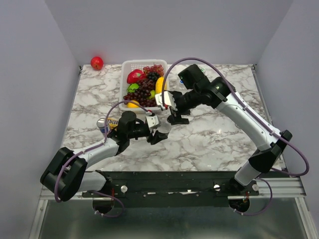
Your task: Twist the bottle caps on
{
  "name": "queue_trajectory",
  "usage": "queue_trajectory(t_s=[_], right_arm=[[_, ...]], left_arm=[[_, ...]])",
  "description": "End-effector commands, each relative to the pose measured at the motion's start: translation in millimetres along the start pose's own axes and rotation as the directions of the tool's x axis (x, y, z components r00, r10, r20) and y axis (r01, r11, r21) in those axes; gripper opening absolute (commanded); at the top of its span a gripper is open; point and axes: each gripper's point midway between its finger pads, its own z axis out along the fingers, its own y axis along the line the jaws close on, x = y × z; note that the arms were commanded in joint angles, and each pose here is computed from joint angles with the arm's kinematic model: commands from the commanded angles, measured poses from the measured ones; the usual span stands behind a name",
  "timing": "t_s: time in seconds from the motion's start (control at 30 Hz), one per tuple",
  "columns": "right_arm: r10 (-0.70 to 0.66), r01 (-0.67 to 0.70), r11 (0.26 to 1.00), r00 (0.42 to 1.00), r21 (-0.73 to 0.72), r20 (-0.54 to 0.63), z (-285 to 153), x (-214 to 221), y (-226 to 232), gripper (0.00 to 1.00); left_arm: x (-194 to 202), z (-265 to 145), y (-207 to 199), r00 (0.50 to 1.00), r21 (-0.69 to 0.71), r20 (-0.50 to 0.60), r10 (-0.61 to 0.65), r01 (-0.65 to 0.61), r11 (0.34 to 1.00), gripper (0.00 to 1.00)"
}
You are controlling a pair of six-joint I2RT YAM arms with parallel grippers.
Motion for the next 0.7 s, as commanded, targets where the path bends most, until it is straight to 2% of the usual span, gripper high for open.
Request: queue_trajectory(t_s=[0.0,0.03,0.07,0.2,0.4,0.67], right_arm=[[-0.237,0.237,0.971,0.968,0.011,0.077,-26.8,-12.3,18.2,0.86],[-0.246,0.248,0.969,0.967,-0.019,0.059,-18.2,3.1,27.2,0.84],[-0.307,0.308,0.951,0.95,-0.004,0.061,-17.2,3.6,25.7,0.84],[-0.385,0.387,0.92,0.922,-0.055,0.046,-13.6,17.7,39.5,0.79],[-0.401,0.406,0.91,0.913,-0.084,0.074,-7.5,16.0,41.0,0.75],[-0.41,0.418,0.898,0.908,-0.138,0.084,-2.6,19.4,45.8,0.64]], left_arm=[[5.3,-1.9,-7.5,0.997,0.068,-0.033,0.067,-0.064,0.996,0.0],[8.0,-3.3,-11.7,0.997,0.089,-0.044,0.067,-0.063,0.994,0.0],[8.4,-3.7,-12.7,0.996,0.099,-0.046,0.082,-0.077,0.992,0.0],[8.9,-4.9,-13.6,0.987,0.135,-0.061,0.152,-0.143,0.98,0.0],[5.4,-4.7,-14.2,0.982,0.16,-0.065,0.178,-0.166,0.973,0.0],[-0.6,-5.1,-15.0,0.978,0.174,-0.056,0.2,-0.188,0.967,0.0]])
